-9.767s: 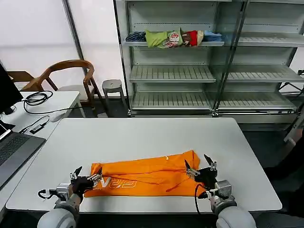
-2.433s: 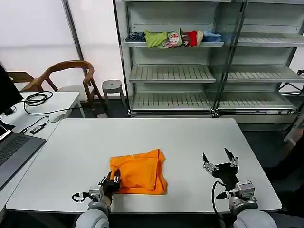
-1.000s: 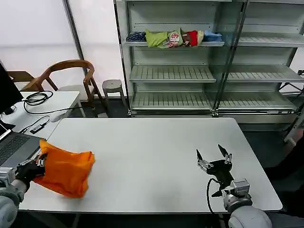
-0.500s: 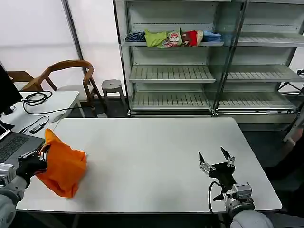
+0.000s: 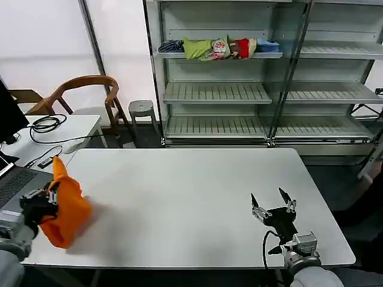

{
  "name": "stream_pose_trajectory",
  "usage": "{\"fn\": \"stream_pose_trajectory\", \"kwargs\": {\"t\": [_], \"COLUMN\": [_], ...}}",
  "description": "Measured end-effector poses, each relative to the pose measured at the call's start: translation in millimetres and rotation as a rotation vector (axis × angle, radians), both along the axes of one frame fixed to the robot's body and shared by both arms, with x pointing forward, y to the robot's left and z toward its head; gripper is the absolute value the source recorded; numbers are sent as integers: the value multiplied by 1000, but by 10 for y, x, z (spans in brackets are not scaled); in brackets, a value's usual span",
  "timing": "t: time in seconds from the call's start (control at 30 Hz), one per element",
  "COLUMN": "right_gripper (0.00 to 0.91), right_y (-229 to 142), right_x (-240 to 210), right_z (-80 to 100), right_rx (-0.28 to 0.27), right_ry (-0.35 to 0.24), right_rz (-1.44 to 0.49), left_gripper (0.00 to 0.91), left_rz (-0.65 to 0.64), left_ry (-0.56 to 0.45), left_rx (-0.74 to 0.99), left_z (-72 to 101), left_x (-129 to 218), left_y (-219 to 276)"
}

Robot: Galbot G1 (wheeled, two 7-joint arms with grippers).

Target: Fold and organize the clothes.

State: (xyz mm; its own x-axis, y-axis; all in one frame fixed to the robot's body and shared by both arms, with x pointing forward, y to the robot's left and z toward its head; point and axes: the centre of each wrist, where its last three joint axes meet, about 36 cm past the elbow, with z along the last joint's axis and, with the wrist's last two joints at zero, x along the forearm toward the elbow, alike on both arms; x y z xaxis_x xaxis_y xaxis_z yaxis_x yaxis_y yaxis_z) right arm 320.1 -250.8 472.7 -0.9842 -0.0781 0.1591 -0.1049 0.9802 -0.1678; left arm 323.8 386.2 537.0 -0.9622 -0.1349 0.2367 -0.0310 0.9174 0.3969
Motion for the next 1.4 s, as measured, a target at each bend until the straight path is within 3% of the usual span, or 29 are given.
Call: {"fn": "stream_pose_trajectory", "kwargs": {"t": [0.23, 0.4, 0.87, 1.4], "right_gripper": [907, 907, 907, 907], "right_y": [-29, -58, -150, -200], "right_x": [-25, -47, 5, 154], "right_z": [-14, -19, 40, 128], "right_rx": [-14, -21, -41, -40], "right_ry": [12, 17, 17, -6], "right_rz": [-16, -26, -45, -44], "left_gripper": [30, 30, 30, 30], "left_rz": [-60, -134, -257, -271], "left_ry": [19, 22, -9, 13], "left_rx": [-3, -45, -103, -280], "left_z": [-665, -918, -1181, -1200], "left_x": [-145, -246, -145, 272], "left_y": [-865, -1467, -2352, -2742]}}
